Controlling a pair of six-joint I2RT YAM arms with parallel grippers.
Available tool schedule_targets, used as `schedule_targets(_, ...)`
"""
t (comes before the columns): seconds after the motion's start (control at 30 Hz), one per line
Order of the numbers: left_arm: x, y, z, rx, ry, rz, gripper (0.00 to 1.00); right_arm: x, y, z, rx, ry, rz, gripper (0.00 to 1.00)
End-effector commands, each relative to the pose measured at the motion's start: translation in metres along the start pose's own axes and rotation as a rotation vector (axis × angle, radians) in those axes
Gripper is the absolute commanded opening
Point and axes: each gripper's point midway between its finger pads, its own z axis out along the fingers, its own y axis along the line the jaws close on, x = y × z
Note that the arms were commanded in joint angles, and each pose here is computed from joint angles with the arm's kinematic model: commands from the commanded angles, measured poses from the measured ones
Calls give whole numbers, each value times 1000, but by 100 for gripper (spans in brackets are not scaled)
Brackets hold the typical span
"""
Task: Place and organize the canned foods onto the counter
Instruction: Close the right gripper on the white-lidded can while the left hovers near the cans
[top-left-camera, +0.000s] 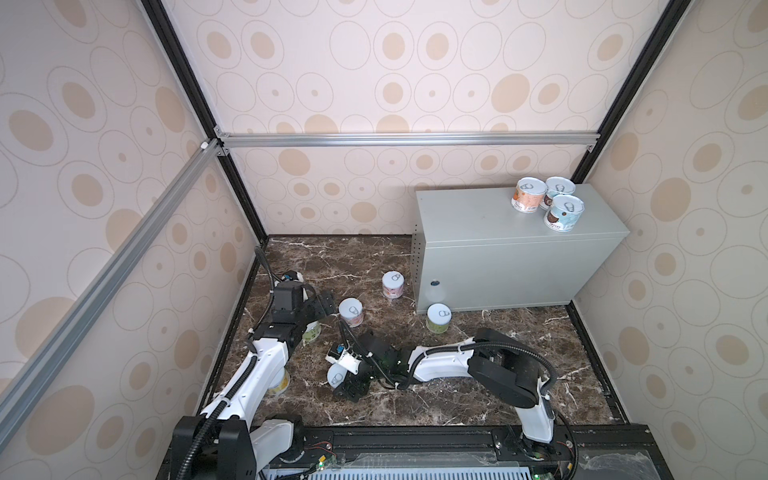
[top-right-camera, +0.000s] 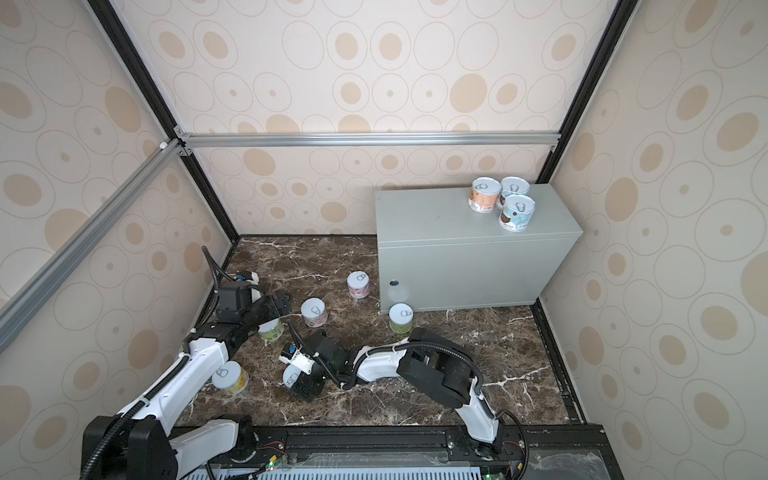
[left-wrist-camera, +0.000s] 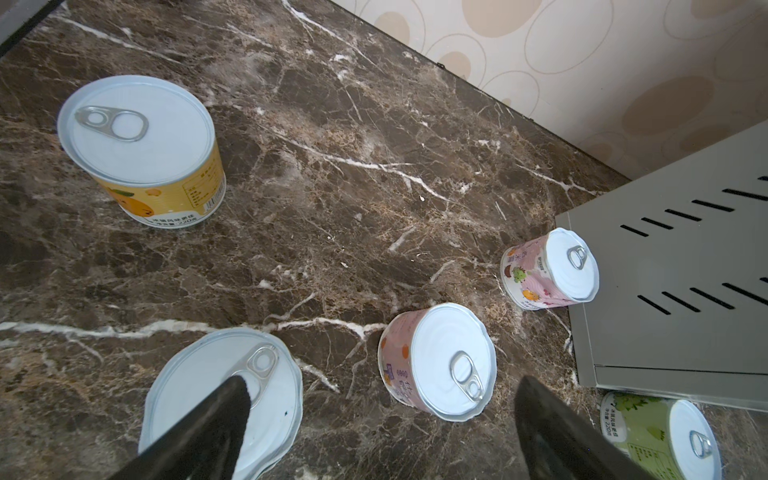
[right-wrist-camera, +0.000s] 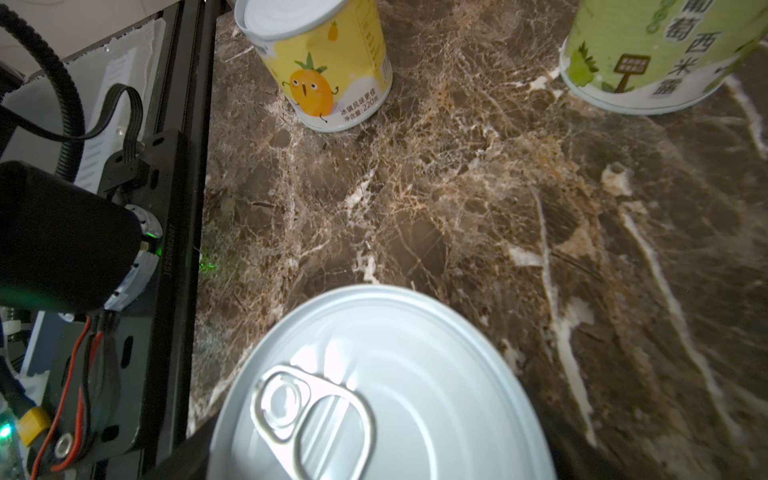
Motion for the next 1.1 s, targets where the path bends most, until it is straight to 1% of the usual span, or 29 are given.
schedule_targets(0.0,-6,-1,-1,11,-21,-3,99,2,3,8,-17,7,-9,93)
schedule_targets(0.23,-5,1,-3,6,-23,0,99,0,4,12,-28,1,-3,93)
schedule_targets(0.37,-6,2,-4,4,-30,-1,99,-5,4,14,-32,-7,-6,91)
schedule_targets(0.5,-7,1,-2,8,-27,-7,99,-9,5,15,-38,-12,-5,86)
schedule_targets(0.7,-9,0,-4,16,-38,-5,99,-16,4,4,-10,-44,-9,73)
schedule_targets(1.0,-8,-5,-4,42,-32,9,99,-23,8,-26,21,-84,-4,65)
schedule_targets(1.07,-10,-6,-6,48,-39,11,99,-25,7,-33,40,-89,-10,61)
